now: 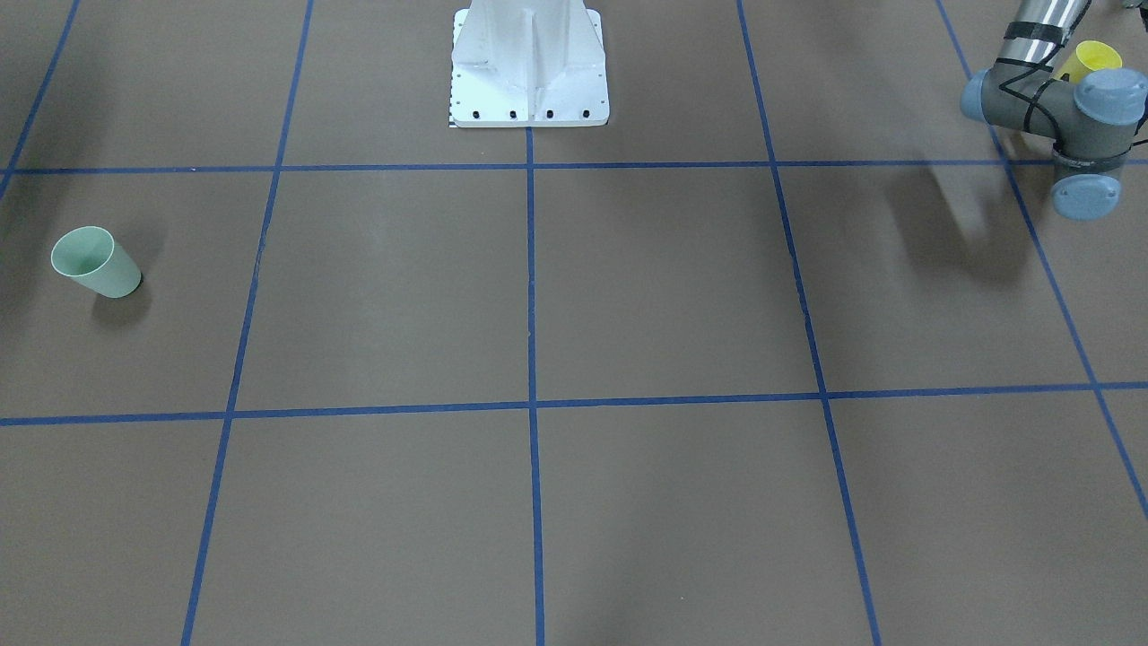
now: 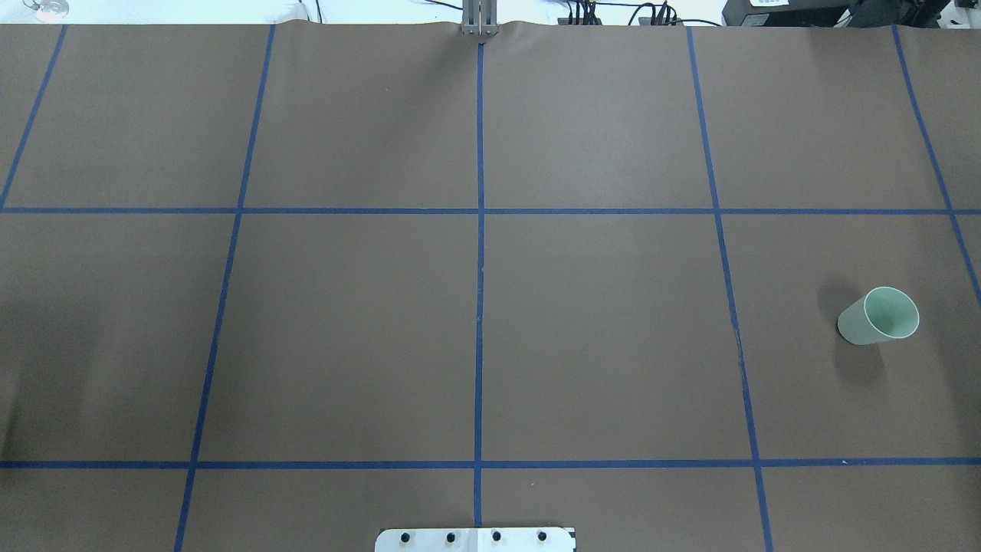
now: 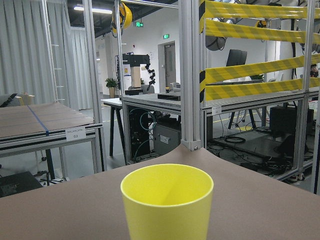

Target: Transfer and stack yellow cup on green cup

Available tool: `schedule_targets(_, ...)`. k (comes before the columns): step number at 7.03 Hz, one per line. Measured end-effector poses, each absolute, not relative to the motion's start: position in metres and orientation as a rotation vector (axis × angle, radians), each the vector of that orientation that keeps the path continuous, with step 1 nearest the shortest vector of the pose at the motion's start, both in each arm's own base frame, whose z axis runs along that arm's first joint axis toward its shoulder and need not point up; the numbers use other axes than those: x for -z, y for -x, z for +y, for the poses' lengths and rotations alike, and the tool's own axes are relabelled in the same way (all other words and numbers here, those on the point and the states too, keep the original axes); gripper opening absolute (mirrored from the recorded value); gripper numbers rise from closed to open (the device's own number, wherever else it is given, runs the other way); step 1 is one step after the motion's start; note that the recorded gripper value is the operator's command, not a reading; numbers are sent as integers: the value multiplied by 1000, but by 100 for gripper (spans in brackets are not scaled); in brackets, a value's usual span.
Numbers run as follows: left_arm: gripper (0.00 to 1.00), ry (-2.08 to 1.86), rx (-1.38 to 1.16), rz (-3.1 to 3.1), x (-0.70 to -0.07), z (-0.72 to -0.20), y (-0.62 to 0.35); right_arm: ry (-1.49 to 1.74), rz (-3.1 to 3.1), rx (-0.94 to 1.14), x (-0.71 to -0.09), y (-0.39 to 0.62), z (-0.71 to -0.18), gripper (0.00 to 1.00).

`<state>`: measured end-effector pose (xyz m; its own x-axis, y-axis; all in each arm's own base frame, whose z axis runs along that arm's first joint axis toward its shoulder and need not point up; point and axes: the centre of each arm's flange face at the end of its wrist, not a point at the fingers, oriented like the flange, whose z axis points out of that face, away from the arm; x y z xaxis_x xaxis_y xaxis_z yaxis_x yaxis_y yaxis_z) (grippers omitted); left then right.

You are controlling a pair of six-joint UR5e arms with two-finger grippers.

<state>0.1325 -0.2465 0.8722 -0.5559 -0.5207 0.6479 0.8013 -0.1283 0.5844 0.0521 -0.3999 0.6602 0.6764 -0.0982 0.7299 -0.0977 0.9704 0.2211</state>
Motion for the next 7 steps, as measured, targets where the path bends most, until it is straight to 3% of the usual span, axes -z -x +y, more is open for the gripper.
schedule_targets(7, 100, 494, 1856, -1319, -902, -217, -120, -257, -832, 6, -660, -52, -400, 100)
